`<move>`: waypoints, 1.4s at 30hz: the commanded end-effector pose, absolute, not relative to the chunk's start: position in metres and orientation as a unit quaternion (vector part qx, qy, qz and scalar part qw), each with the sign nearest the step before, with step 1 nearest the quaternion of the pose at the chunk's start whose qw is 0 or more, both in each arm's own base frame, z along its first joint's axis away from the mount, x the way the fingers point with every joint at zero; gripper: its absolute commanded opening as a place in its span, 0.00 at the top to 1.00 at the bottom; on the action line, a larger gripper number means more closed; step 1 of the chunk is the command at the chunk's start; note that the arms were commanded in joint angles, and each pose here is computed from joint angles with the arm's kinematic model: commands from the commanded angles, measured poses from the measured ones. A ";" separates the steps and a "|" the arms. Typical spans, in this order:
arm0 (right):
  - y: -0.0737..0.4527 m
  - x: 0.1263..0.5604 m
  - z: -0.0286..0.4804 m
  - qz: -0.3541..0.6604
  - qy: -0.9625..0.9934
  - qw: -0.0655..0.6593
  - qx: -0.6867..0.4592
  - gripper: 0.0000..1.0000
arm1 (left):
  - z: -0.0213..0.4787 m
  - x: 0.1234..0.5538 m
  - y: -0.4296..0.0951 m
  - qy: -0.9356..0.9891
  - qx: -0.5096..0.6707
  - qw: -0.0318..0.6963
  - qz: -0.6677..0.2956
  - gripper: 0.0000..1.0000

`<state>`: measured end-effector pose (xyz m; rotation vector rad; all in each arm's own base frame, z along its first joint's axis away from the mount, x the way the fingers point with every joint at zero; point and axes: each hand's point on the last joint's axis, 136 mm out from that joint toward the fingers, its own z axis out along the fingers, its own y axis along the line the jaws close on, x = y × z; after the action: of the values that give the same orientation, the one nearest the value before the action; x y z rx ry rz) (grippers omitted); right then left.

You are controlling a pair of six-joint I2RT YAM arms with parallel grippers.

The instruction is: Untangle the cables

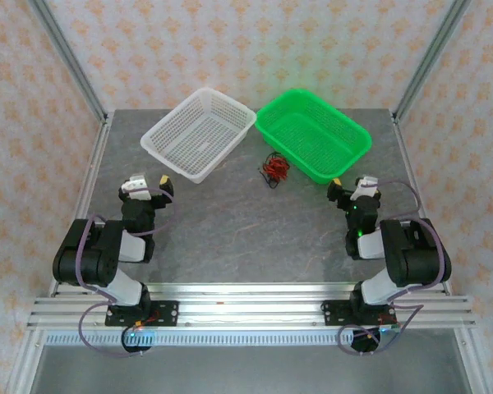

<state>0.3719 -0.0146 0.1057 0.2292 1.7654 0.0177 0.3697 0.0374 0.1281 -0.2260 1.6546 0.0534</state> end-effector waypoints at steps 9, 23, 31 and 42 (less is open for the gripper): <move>-0.018 0.376 0.124 0.008 0.749 0.654 0.108 0.00 | 0.134 0.372 0.033 0.731 -0.087 0.676 0.022 0.01; -0.017 0.375 0.125 0.010 0.748 0.655 0.106 0.00 | 0.134 0.373 0.033 0.732 -0.087 0.675 0.022 0.01; -0.019 0.384 0.134 0.006 0.761 0.639 0.113 0.12 | 0.146 0.385 0.038 0.751 -0.098 0.652 0.031 0.29; -0.014 0.384 0.173 0.025 0.816 0.550 0.179 0.10 | 0.242 0.388 -0.054 0.745 -0.087 0.658 -0.073 0.30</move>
<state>0.3946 -0.0160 0.1904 0.3425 1.7669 0.0627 0.3860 -0.0230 0.2607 -0.2288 1.5339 -0.1348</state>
